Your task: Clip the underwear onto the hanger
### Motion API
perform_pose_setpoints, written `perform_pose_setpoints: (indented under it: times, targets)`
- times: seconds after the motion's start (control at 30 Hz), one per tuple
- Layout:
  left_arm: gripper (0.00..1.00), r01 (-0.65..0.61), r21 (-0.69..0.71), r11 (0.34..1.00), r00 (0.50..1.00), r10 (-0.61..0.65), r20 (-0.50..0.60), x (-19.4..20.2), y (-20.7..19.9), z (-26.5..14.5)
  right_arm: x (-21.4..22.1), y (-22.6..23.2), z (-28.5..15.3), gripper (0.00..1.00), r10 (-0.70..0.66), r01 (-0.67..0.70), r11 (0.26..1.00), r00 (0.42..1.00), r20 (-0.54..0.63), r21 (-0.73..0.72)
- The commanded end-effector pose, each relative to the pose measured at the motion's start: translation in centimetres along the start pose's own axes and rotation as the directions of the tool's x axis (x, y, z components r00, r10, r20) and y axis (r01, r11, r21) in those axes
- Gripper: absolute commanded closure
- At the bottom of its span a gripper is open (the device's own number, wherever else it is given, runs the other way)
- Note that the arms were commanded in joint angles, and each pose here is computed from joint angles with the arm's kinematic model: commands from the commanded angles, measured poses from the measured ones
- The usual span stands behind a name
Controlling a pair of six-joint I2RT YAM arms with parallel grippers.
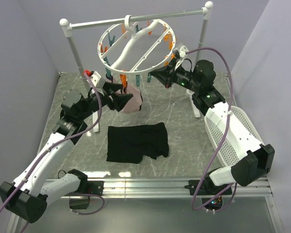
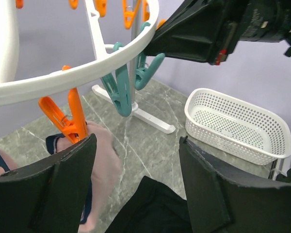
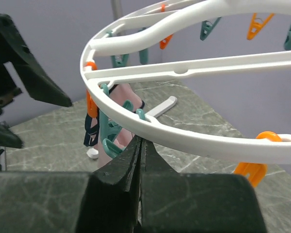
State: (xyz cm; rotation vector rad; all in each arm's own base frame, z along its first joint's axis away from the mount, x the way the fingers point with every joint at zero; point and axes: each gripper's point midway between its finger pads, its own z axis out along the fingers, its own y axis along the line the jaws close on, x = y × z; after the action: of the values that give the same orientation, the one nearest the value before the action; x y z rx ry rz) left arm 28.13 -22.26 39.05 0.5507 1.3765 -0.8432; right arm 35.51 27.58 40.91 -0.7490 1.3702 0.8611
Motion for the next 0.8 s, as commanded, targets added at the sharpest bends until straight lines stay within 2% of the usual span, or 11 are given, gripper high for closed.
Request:
perform_pose_setpoints:
  times: [0.0, 0.07, 0.27, 0.77]
  targets:
    - [0.28, -0.028, -0.022, 0.999, 0.999, 0.029, 0.045, -2.1, 0.6, 1.2, -0.9, 1.4, -0.1, 1.00, 0.023, -0.023, 1.000, 1.000, 0.014, -0.019]
    - [0.33, -0.050, -0.016, 0.999, 0.997, 0.051, 0.063, -2.9, 0.6, 1.6, -1.1, 1.6, -0.1, 1.00, 0.026, -0.026, 1.000, 1.000, 0.013, -0.018]
    - [0.39, -0.080, 0.008, 0.997, 0.993, 0.079, 0.083, -3.8, 0.7, 2.9, -0.8, 2.0, 0.0, 1.00, 0.029, -0.029, 0.999, 1.000, 0.006, -0.025]
    - [0.47, -0.062, 0.060, 0.996, 0.993, 0.056, 0.106, -3.9, 0.8, 5.4, -0.8, 2.9, 0.0, 1.00, 0.056, -0.055, 0.997, 0.998, 0.009, -0.058]
